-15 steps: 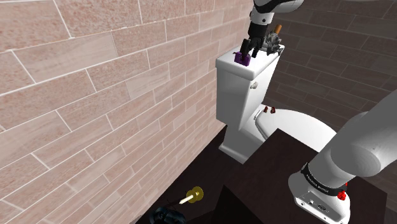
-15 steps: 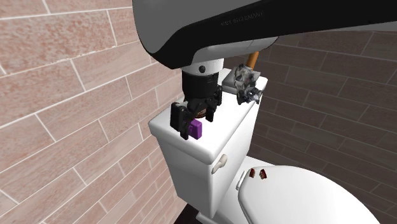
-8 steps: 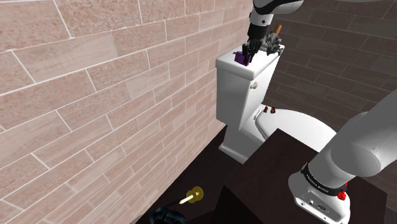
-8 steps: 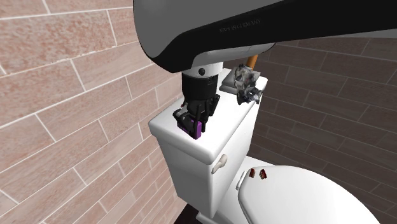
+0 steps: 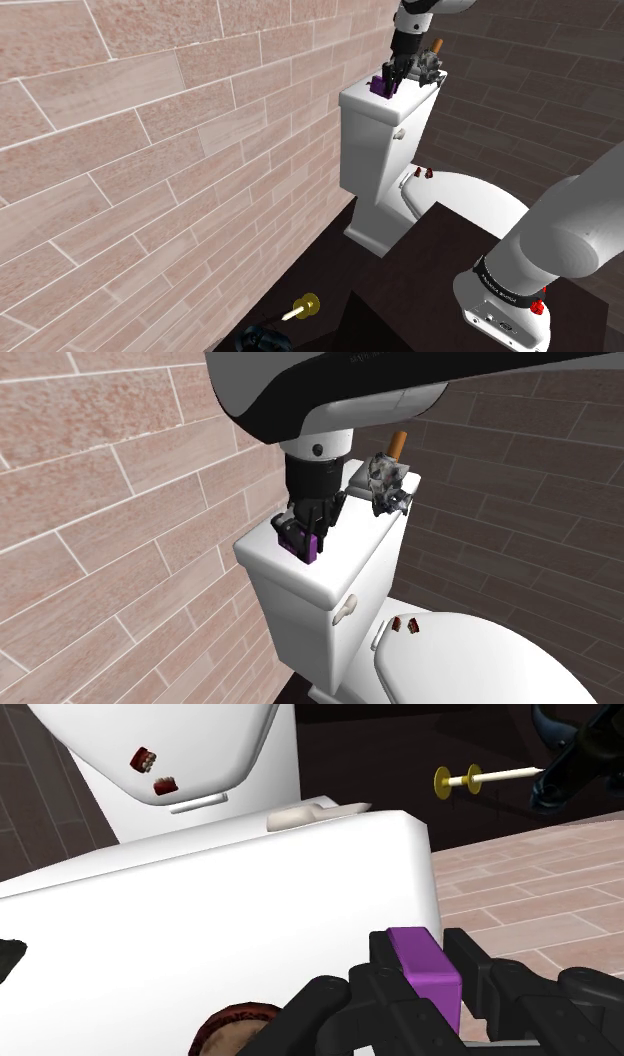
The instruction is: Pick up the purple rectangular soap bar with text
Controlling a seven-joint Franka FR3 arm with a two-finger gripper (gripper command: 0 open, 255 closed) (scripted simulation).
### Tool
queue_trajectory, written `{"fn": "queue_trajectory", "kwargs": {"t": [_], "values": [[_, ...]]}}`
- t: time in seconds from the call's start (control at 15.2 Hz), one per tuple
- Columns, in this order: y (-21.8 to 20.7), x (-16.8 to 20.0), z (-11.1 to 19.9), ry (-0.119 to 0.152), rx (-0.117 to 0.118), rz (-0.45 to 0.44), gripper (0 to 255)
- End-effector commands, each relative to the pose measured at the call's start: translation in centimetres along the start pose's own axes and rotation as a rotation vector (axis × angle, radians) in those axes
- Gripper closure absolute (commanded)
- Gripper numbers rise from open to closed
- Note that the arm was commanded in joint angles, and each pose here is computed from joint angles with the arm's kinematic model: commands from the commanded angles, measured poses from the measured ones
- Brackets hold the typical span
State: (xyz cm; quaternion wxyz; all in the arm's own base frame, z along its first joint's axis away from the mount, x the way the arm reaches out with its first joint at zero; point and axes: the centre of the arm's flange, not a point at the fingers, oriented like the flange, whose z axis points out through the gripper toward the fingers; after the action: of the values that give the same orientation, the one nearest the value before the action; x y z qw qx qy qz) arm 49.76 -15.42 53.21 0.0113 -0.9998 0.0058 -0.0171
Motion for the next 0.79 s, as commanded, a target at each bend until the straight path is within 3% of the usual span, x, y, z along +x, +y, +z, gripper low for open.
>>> {"fn": "queue_trajectory", "kwargs": {"t": [0.0, 0.73], "values": [[0.1, 0.1, -1.0, 0.0, 0.0, 0.0, 255], [-0.1, 0.3, -6.3, 0.0, 0.0, 0.0, 255]]}}
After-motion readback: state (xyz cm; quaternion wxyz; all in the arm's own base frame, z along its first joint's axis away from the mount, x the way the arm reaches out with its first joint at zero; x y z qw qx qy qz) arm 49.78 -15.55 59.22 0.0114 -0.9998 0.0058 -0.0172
